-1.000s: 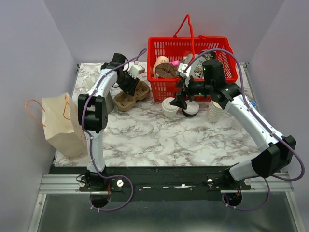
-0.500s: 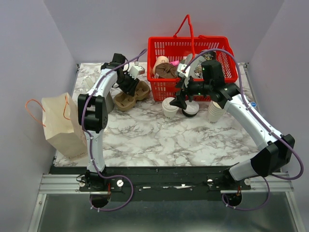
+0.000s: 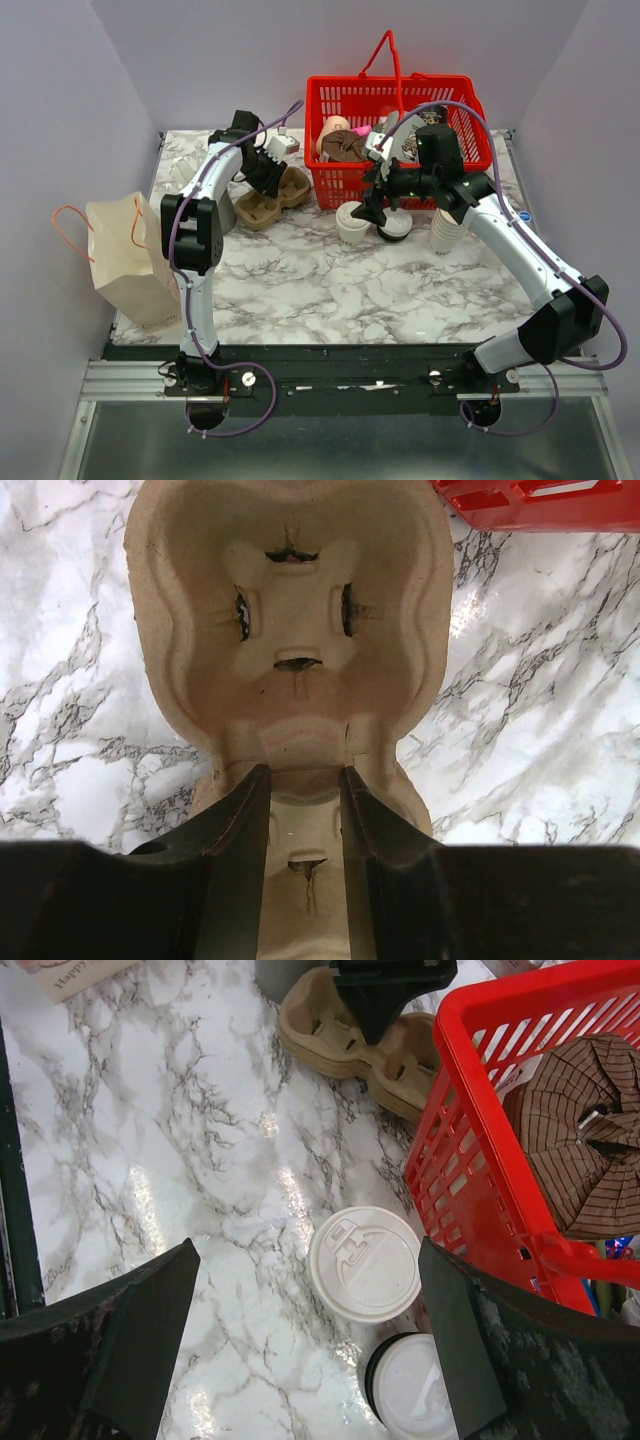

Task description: Pack the takeout coffee

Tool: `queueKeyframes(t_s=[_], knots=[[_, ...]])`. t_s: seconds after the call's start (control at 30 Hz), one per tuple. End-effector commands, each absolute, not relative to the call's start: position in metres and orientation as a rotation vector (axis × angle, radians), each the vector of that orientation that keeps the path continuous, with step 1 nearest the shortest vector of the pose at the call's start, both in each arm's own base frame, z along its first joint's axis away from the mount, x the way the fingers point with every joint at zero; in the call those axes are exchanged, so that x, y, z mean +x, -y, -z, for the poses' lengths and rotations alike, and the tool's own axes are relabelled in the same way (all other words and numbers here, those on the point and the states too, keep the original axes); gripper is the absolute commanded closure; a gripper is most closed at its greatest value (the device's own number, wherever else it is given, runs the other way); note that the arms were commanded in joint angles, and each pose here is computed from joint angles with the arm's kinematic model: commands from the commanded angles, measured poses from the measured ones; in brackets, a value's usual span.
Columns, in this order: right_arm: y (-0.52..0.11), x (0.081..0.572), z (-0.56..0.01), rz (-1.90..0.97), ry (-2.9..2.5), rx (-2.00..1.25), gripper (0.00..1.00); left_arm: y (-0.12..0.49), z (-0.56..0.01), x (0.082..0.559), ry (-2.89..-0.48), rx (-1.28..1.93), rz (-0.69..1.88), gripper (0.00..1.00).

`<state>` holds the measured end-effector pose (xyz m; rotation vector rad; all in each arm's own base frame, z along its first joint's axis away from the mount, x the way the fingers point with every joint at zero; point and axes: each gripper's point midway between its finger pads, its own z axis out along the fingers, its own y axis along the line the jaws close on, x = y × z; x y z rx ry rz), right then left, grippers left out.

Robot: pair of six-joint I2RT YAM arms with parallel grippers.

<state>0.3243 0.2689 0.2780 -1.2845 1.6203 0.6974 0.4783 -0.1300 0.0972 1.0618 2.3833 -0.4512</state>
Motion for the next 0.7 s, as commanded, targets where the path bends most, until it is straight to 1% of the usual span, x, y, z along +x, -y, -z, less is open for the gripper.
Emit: queueKeyframes(t_s=[0.0, 0.07, 0.2, 0.3, 0.37, 0.4, 0.43, 0.47, 0.5, 0.53, 0.6, 0.67], knots=[[-0.268, 0.330, -0.280, -0.677, -1.618, -1.284, 0.00, 0.132, -0.111, 0.484, -2.320, 1.047, 0.456, 0.79], [-0.268, 0.329, -0.280, -0.678, -1.619, -1.283, 0.00, 0.133, -0.125, 0.484, -2.305, 1.028, 0.449, 0.81], [-0.267, 0.329, -0.280, -0.671, -1.619, -1.283, 0.00, 0.131, -0.148, 0.485, -2.293, 0.987, 0.453, 0.92], [-0.268, 0.329, -0.279, -0.679, -1.619, -1.285, 0.00, 0.130, -0.157, 0.482, -2.287, 0.956, 0.463, 0.94], [-0.269, 0.330, -0.280, -0.681, -1.616, -1.284, 0.00, 0.130, -0.161, 0.481, -2.280, 0.949, 0.467, 0.95], [-0.270, 0.331, -0.280, -0.683, -1.617, -1.284, 0.00, 0.129, -0.159, 0.479, -2.287, 0.949, 0.468, 0.93], [-0.270, 0.331, -0.281, -0.683, -1.613, -1.285, 0.00, 0.127, -0.158, 0.480, -2.292, 0.948, 0.452, 0.87], [-0.270, 0.331, -0.282, -0.682, -1.614, -1.283, 0.00, 0.126, -0.156, 0.481, -2.293, 0.948, 0.442, 0.76], [-0.270, 0.332, -0.283, -0.683, -1.611, -1.283, 0.00, 0.125, -0.151, 0.481, -2.296, 0.947, 0.434, 0.57], [-0.271, 0.332, -0.283, -0.684, -1.613, -1.282, 0.00, 0.124, -0.151, 0.481, -2.286, 0.959, 0.419, 0.51], [-0.270, 0.332, -0.284, -0.682, -1.612, -1.281, 0.00, 0.123, -0.145, 0.481, -2.284, 0.972, 0.414, 0.43], [-0.270, 0.331, -0.283, -0.682, -1.616, -1.281, 0.00, 0.123, -0.136, 0.482, -2.295, 0.989, 0.415, 0.40]])
